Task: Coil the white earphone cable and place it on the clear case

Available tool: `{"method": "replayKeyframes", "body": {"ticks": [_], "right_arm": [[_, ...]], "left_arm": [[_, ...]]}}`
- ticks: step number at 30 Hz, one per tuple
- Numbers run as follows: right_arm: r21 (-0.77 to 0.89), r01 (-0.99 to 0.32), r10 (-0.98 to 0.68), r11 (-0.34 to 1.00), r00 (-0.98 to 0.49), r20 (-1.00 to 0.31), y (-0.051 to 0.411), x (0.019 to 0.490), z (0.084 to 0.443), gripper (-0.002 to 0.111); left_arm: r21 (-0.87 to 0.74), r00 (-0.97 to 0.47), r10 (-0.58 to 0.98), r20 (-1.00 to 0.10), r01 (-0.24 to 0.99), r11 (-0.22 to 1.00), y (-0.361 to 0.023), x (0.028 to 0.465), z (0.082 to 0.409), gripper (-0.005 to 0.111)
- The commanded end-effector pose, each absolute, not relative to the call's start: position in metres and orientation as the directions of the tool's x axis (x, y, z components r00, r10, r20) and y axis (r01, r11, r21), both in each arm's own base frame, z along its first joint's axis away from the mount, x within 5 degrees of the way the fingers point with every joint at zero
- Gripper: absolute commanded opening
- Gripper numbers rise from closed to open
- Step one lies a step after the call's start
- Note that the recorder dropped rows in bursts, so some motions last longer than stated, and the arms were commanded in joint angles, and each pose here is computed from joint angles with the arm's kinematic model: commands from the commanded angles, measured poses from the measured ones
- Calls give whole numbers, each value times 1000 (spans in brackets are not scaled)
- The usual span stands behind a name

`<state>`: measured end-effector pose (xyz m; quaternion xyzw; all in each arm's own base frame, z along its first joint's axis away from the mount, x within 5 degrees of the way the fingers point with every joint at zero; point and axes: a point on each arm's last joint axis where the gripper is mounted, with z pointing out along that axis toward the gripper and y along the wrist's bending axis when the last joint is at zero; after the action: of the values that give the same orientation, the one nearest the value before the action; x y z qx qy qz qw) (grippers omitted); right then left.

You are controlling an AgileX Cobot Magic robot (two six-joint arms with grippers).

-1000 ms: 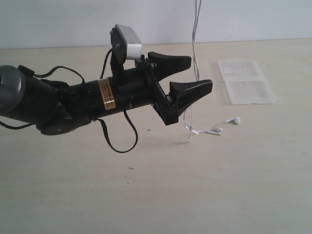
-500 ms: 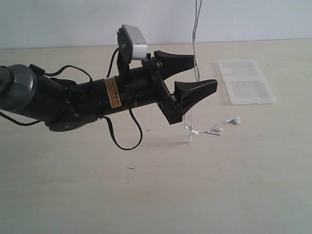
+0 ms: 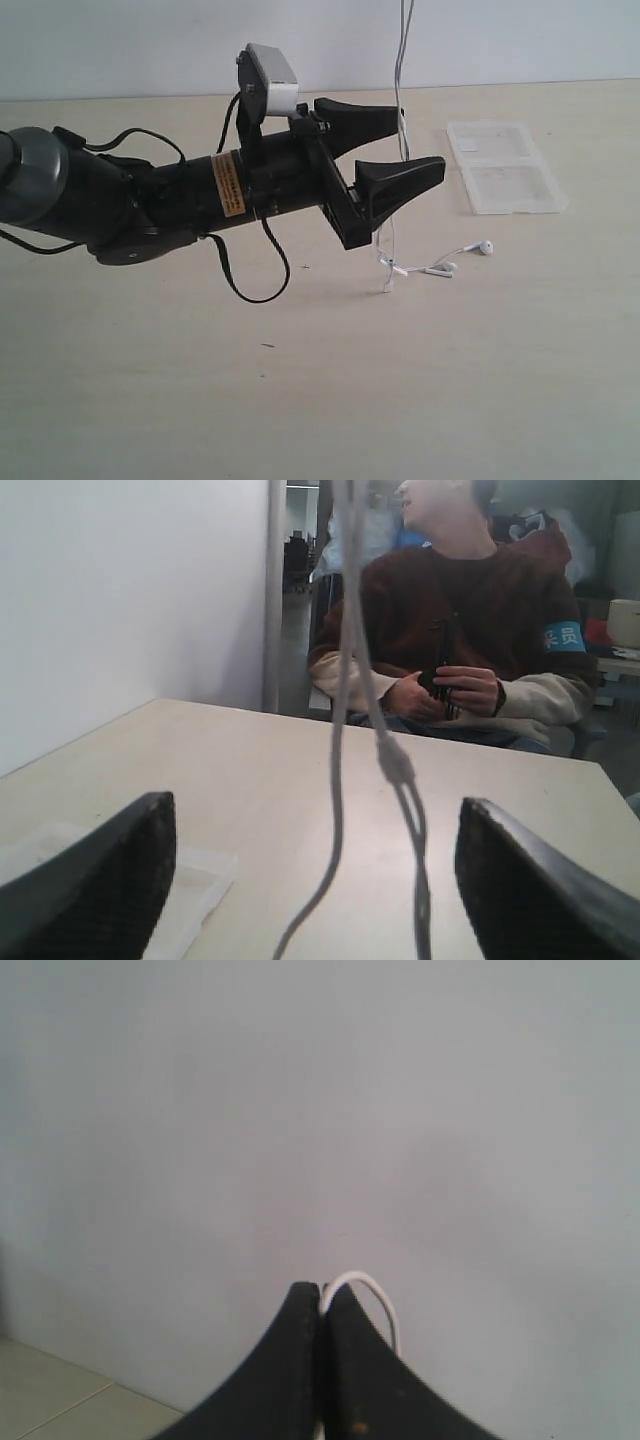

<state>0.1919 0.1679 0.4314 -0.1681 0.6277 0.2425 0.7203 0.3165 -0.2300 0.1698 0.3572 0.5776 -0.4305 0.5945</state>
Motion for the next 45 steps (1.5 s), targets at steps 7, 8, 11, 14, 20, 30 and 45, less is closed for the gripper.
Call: {"method": "replayKeyframes", "body": {"ticks": [7, 8, 11, 14, 20, 30, 45], "right_arm": [[57, -558, 140, 828, 107, -984, 167, 191, 435, 0], [57, -558, 140, 828, 107, -984, 167, 191, 435, 0], [55, -558, 138, 828, 109, -984, 167, 191, 435, 0], [38, -556, 124, 830, 118, -985, 167, 191, 435, 0], [38, -556, 124, 830, 118, -985, 167, 191, 435, 0], [46, -558, 129, 829, 110, -986, 167, 191, 434, 0], [50, -557, 131, 829, 107, -986, 167, 191, 434, 0]], "left_arm": [[-60, -22, -110, -994, 931, 361, -224, 318, 177, 63], [-62, -26, -106, -994, 932, 356, -222, 319, 177, 58], [-52, -22, -90, -996, 936, 347, -218, 320, 175, 47], [-52, -23, -86, -996, 938, 342, -217, 320, 175, 42], [-52, -24, -87, -996, 938, 344, -217, 320, 175, 42], [-53, -24, -88, -996, 937, 345, -217, 320, 175, 42], [-76, -41, -103, -994, 932, 356, -217, 321, 176, 9]]}}
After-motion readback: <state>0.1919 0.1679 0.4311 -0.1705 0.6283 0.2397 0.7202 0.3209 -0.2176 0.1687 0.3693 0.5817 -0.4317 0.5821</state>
